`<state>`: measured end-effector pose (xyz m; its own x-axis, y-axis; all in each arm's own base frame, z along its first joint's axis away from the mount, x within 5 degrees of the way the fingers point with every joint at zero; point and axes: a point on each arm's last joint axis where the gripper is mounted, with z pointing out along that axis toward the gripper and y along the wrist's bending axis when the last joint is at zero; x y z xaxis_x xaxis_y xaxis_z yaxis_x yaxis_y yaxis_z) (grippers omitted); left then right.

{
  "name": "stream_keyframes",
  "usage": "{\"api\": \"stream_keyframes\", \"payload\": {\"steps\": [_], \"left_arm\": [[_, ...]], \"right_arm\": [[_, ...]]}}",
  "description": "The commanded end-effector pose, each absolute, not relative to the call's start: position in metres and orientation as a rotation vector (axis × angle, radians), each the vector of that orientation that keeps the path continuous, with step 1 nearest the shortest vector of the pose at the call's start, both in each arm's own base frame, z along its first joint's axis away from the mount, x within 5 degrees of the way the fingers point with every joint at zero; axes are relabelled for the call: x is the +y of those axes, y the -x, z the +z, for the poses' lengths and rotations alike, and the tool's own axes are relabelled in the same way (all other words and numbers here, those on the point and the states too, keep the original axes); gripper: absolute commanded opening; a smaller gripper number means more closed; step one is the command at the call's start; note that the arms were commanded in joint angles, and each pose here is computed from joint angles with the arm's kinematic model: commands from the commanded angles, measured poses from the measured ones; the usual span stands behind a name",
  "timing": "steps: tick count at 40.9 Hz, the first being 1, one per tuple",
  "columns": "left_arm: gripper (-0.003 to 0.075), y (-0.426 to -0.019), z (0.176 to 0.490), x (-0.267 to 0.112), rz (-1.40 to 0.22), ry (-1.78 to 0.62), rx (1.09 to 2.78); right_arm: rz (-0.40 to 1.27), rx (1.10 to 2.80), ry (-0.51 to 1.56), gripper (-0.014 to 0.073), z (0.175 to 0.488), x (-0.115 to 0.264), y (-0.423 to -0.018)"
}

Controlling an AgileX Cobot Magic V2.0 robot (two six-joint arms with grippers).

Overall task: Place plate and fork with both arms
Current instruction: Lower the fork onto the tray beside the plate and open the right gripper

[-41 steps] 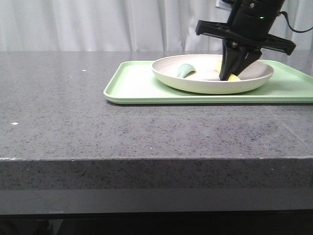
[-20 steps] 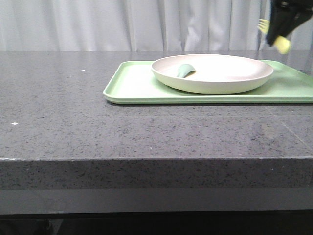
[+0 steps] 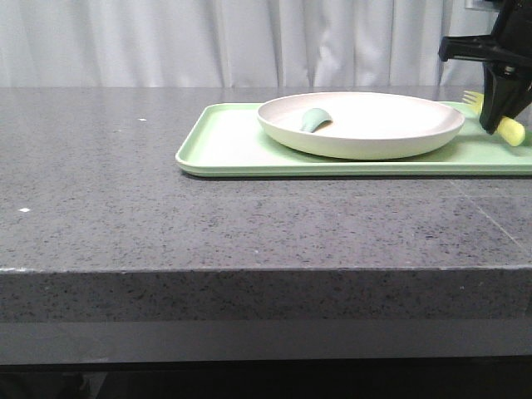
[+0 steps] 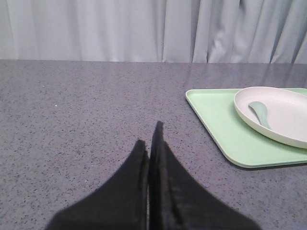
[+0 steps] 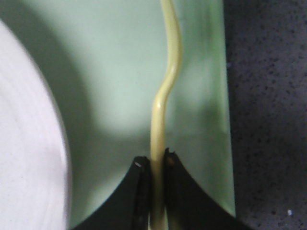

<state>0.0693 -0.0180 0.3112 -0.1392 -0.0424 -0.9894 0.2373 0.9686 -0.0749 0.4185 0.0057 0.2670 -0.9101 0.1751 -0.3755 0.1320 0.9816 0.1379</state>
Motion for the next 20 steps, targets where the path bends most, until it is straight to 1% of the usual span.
{"api": "stream_keyframes", "payload": {"steps": [1,6,10,14,19,20], "left_arm": [[-0.0018,-0.07,0.327,-0.018,-0.249,-0.132,1.593],[-0.0018,-0.07,0.327,-0.018,-0.249,-0.132,1.593],[-0.0018,-0.07,0.327,-0.018,-0.249,-0.132,1.593],[-0.0018,-0.07,0.327,-0.018,-0.249,-0.132,1.593],[-0.0018,-0.07,0.327,-0.018,-0.249,-0.132,1.593],[-0.0018,-0.07,0.327,-0.018,-0.249,-0.132,1.593]], "right_arm": [[0.145,2.652,-0.197,0.0088,0.292,0.003,-0.415],[0.145,2.65,-0.196,0.0225,0.294,0.003,-0.415],[0.144,2.634,-0.192,0.0298,0.303,0.003,-0.413],[0.145,2.595,-0.184,0.0323,0.322,0.003,-0.407],[0.148,2.528,-0.175,0.0303,0.351,0.003,-0.393],[0.149,2.515,-0.174,0.0284,0.357,0.003,-0.39]]}}
